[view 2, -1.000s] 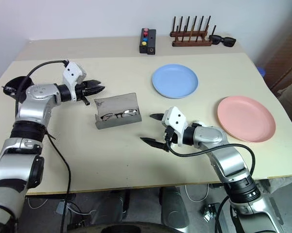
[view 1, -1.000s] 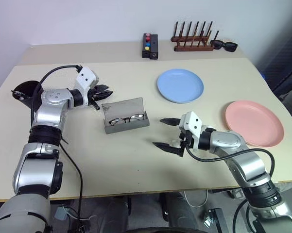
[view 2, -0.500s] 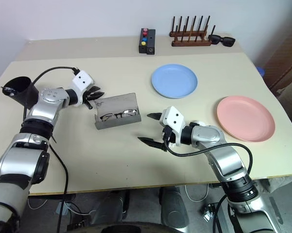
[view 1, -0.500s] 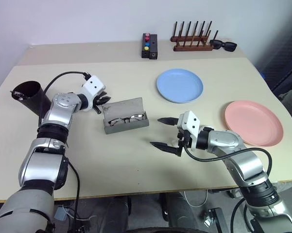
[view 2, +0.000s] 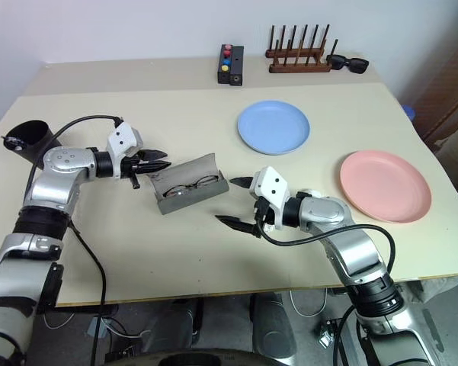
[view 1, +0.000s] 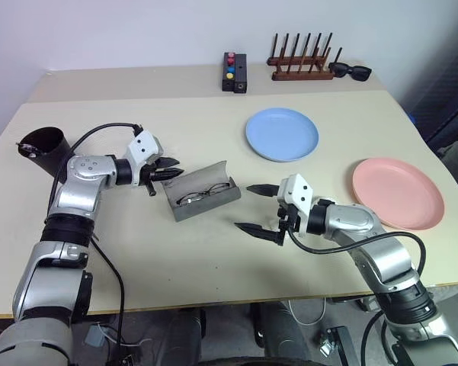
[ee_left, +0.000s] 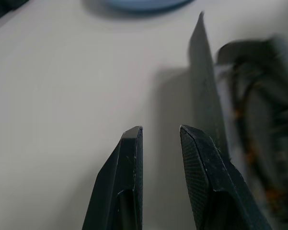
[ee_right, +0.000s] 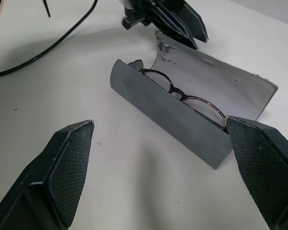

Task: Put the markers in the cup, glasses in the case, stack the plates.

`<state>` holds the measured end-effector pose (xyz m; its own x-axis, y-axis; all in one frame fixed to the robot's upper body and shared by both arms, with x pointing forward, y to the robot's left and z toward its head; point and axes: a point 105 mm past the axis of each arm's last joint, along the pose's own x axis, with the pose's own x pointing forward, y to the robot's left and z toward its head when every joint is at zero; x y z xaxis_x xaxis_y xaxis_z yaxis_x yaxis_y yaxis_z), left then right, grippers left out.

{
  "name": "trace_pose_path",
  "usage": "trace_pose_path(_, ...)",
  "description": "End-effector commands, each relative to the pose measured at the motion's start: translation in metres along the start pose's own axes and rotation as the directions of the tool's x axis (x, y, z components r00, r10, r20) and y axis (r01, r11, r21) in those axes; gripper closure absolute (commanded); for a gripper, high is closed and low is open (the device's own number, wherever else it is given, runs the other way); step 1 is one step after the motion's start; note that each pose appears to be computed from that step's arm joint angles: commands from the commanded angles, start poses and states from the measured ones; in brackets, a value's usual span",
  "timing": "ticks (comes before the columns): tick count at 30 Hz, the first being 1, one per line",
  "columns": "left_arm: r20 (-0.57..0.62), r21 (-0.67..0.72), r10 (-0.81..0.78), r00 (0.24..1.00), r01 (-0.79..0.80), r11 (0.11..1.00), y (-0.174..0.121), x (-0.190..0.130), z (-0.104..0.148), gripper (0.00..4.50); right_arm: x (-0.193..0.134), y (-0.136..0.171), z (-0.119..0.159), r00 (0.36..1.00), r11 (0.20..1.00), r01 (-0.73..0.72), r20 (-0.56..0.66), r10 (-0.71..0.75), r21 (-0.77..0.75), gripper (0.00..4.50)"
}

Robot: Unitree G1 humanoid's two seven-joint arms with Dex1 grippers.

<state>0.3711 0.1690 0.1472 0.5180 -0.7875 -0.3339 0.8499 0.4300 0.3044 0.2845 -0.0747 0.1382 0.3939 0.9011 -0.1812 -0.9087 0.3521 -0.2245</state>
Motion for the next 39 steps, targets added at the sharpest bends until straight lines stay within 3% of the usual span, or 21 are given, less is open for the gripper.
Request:
trace_pose_path(1, 0.048, 0.028, -0.060, 0.997, 0.059, 0.998, -0.017, -0.001, 0.015, 3.28, 0.004, -0.006, 0.012, 0.999, 0.998, 0.023, 0.038, -0.021, -0.050, 0.00)
trace_pose_path(9, 0.005, 0.040, -0.142, 0.990, 0.142, 0.989, -0.051, 0.002, 0.008, 3.28, 0.005, -0.028, 0.011, 0.991, 0.985, 0.131, 0.025, -0.129, -0.111, 0.00)
trace_pose_path(16, -0.051, 0.053, -0.151, 0.987, 0.153, 0.987, -0.062, 0.001, -0.005, 3.28, 0.005, -0.074, 0.001, 0.947, 0.926, 0.300, -0.045, -0.318, -0.229, 0.00)
trace_pose_path(24, 0.145, 0.007, 0.008, 0.989, -0.009, 1.000, -0.042, -0.017, 0.029, 3.28, 0.005, -0.124, -0.014, 0.855, 0.816, 0.426, -0.120, -0.504, -0.392, 0.00)
trace_pose_path(29, 0.240, -0.042, 0.038, 0.970, -0.028, 0.999, -0.054, -0.034, 0.045, 3.28, 0.007, -0.142, -0.033, 0.807, 0.773, 0.417, -0.195, -0.557, -0.479, 0.00)
trace_pose_path(32, 0.254, -0.086, 0.044, 0.966, -0.023, 0.996, -0.066, -0.039, 0.044, 3.33, 0.006, -0.149, -0.044, 0.782, 0.749, 0.407, -0.224, -0.582, -0.523, 1.34)
trace_pose_path(38, 0.243, -0.154, 0.068, 0.968, -0.031, 0.988, -0.081, -0.037, 0.036, 3.33, 0.005, -0.154, -0.045, 0.773, 0.711, 0.404, -0.202, -0.602, -0.575, 4.47)
trace_pose_path(39, 0.244, -0.161, 0.070, 0.967, -0.031, 0.986, -0.083, -0.036, 0.036, 3.33, 0.004, -0.154, -0.043, 0.773, 0.704, 0.405, -0.192, -0.604, -0.583, 4.47)
